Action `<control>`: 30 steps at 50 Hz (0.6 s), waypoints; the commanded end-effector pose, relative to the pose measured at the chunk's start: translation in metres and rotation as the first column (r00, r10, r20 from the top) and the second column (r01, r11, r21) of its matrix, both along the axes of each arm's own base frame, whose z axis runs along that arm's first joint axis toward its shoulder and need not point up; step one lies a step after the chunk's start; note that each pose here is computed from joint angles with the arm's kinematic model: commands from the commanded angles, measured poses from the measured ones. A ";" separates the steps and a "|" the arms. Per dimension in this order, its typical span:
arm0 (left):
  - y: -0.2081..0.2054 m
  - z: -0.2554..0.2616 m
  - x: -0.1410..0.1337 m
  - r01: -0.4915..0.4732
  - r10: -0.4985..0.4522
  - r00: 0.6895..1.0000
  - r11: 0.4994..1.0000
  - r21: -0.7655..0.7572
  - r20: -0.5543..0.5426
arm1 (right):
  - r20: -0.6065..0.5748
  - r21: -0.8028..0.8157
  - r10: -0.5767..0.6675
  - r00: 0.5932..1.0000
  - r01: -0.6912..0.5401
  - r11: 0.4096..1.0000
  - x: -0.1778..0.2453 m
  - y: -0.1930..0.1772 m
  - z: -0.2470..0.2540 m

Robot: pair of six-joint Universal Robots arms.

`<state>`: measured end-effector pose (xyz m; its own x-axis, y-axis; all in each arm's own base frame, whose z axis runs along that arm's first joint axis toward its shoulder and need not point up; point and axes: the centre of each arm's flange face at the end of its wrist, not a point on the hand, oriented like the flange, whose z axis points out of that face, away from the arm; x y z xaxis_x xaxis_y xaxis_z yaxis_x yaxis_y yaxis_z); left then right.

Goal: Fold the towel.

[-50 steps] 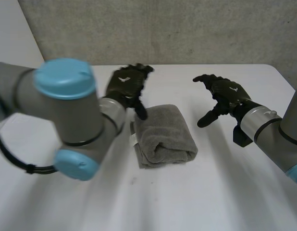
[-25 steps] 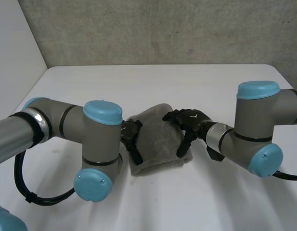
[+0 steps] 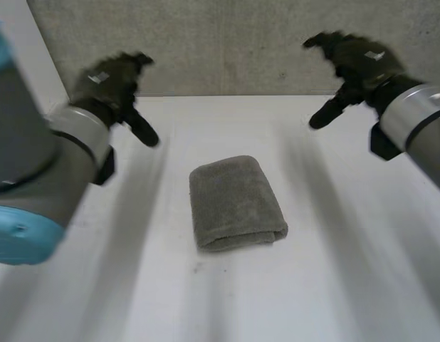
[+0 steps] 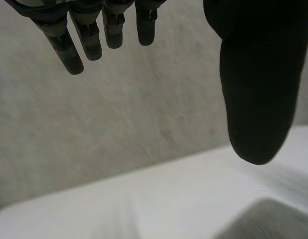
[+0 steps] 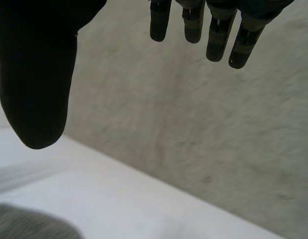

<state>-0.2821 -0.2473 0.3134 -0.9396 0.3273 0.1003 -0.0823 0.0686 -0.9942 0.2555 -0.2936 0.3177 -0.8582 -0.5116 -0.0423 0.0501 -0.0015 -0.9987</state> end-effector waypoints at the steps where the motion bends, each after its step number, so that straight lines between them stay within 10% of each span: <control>1: 0.020 0.039 0.030 -0.044 0.039 0.998 0.995 -0.092 -0.056 | -0.016 -0.043 -0.183 0.983 0.182 0.982 -0.026 0.013 0.021; 30: 0.023 0.049 0.035 0.045 -0.053 0.997 0.991 -0.127 -0.060 | -0.188 -0.126 -0.185 0.965 0.163 0.979 -0.023 0.022 0.016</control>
<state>-0.2485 -0.2221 0.3613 -0.9178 0.3795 0.1165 -0.1445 -0.0462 -0.9884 0.2320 -0.2753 0.3295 -0.9240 -0.3451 0.1647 -0.1446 -0.0834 -0.9860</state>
